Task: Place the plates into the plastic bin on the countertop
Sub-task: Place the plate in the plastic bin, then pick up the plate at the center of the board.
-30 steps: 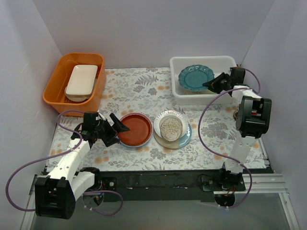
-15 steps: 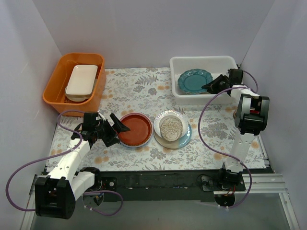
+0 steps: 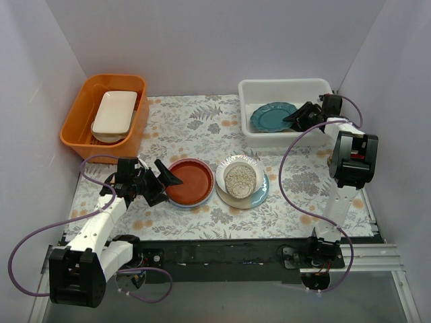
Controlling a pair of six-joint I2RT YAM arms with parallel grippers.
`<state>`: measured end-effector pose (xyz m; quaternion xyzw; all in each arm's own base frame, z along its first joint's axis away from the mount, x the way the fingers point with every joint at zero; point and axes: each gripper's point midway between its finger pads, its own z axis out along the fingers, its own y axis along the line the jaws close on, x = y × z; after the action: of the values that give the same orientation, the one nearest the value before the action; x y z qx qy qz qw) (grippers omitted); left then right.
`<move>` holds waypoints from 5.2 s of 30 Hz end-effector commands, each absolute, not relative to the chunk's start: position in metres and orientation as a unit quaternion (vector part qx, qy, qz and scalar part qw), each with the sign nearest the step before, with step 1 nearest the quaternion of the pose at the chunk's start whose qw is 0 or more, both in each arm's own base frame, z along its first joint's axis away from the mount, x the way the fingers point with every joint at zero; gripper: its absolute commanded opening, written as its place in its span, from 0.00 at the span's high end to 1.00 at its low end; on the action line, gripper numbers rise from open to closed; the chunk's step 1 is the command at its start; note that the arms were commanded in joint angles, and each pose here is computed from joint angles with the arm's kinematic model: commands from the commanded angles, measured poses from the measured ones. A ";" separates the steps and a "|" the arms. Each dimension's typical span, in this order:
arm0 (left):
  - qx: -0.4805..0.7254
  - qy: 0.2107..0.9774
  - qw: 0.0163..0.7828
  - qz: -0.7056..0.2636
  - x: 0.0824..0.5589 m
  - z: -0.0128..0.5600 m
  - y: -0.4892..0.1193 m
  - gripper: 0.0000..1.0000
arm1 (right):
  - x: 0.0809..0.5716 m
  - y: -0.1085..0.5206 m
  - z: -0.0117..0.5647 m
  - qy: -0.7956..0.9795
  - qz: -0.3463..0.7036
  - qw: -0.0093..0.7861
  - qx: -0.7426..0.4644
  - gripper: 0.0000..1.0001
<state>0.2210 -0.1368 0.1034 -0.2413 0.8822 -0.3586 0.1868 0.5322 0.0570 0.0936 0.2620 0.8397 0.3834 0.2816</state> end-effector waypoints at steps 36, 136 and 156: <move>-0.203 0.884 0.218 -0.361 0.228 0.156 -0.137 0.02 | 0.490 -0.002 0.182 0.863 0.216 0.402 0.218 0.02; -0.166 0.906 0.171 -0.349 0.234 0.164 -0.168 0.02 | 0.233 0.145 0.255 0.830 0.426 0.357 0.050 0.07; -0.227 0.914 0.173 -0.288 0.227 0.140 -0.147 0.02 | 0.201 0.268 0.208 0.869 0.422 0.255 -0.041 0.13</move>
<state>0.2289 -0.1551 0.1366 -0.2071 0.9174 -0.3037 0.1524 0.1847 0.2475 0.1995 -0.0517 0.8826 0.4078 0.2280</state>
